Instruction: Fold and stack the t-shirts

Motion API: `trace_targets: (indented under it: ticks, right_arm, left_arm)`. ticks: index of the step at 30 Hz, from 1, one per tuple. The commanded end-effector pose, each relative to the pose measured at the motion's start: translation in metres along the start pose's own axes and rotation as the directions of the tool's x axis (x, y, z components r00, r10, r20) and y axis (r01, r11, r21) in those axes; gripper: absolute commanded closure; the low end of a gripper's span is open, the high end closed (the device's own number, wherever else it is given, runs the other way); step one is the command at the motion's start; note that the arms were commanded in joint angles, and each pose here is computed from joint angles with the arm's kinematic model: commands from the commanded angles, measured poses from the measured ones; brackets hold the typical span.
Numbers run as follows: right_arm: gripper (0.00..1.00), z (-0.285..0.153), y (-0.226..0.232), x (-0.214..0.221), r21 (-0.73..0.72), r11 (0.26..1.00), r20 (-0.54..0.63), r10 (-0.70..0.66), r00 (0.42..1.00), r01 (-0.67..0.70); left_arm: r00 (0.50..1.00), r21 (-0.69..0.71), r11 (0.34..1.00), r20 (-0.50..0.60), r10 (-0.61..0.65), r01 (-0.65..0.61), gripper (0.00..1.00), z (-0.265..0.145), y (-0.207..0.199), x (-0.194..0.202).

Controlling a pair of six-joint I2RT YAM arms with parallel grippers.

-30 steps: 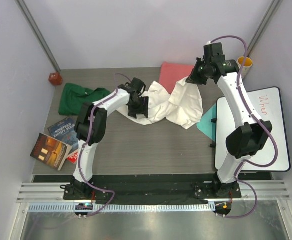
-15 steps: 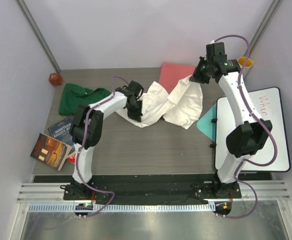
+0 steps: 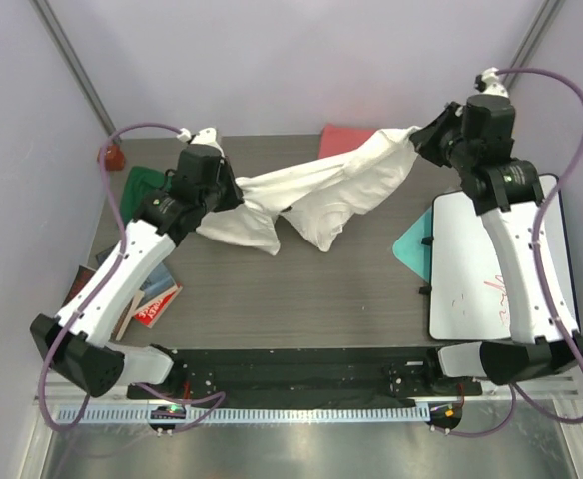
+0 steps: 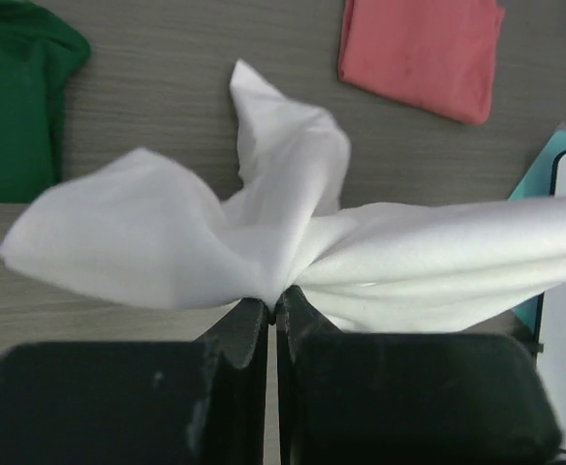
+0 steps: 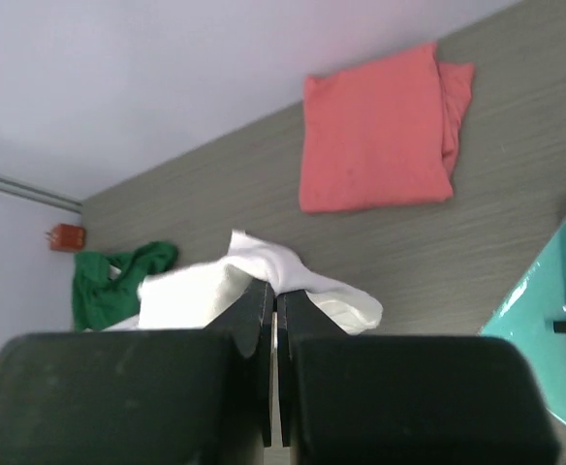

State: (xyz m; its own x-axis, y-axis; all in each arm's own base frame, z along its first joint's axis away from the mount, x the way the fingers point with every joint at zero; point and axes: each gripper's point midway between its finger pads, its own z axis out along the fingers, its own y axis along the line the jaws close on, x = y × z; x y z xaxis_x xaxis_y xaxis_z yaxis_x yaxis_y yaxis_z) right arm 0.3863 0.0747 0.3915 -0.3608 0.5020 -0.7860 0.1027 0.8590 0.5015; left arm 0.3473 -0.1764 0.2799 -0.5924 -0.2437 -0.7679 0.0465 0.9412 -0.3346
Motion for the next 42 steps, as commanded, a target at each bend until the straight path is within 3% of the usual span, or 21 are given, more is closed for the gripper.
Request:
trace_targets:
  ticks: [1,5,9,15,19,23,30,35,42]
  right_arm:
    - [0.99,-0.048,0.020,-0.057,-0.083,0.996,0.245,0.034,0.969,-0.014]
    - [0.99,-0.074,0.029,-0.075,-0.120,0.993,0.312,0.036,0.949,0.002]
    - [0.99,-0.093,0.042,-0.085,-0.173,0.985,0.336,0.040,0.941,0.020]
    - [0.99,-0.101,0.044,-0.084,-0.189,0.982,0.327,0.046,0.944,0.018]
    - [0.99,-0.081,0.047,-0.064,-0.208,0.978,0.230,0.030,0.973,0.019]
    - [0.99,-0.050,0.041,-0.033,-0.183,0.983,0.086,0.028,0.996,-0.012]
    - [0.99,-0.010,0.036,-0.002,-0.197,0.980,-0.005,0.022,1.000,-0.023]
    - [0.99,0.006,0.043,-0.002,-0.236,0.972,0.007,0.023,1.000,-0.021]
    - [0.99,0.010,0.043,-0.015,-0.232,0.973,0.070,0.002,0.998,0.015]
  left_arm:
    - [0.982,-0.078,0.995,0.181,-0.047,0.062,1.00,-0.029,0.019,-0.036]
    - [0.978,-0.018,0.999,0.207,-0.028,0.032,1.00,-0.049,0.010,-0.047]
    - [0.988,0.052,0.999,0.157,-0.008,0.000,1.00,-0.056,-0.004,-0.044]
    - [0.994,0.180,0.983,-0.102,0.038,-0.020,1.00,-0.027,-0.034,0.001]
    - [0.930,0.154,0.988,-0.361,0.064,-0.008,1.00,0.025,-0.035,0.056]
    - [0.884,0.095,0.995,-0.463,0.063,-0.021,1.00,0.061,-0.023,0.087]
    - [0.883,-0.060,0.997,-0.469,0.008,-0.041,1.00,0.126,0.016,0.091]
    - [0.938,-0.133,0.990,-0.346,-0.010,-0.038,1.00,0.150,0.037,0.050]
    - [0.977,-0.087,0.996,-0.211,-0.034,0.016,1.00,0.193,0.022,0.004]
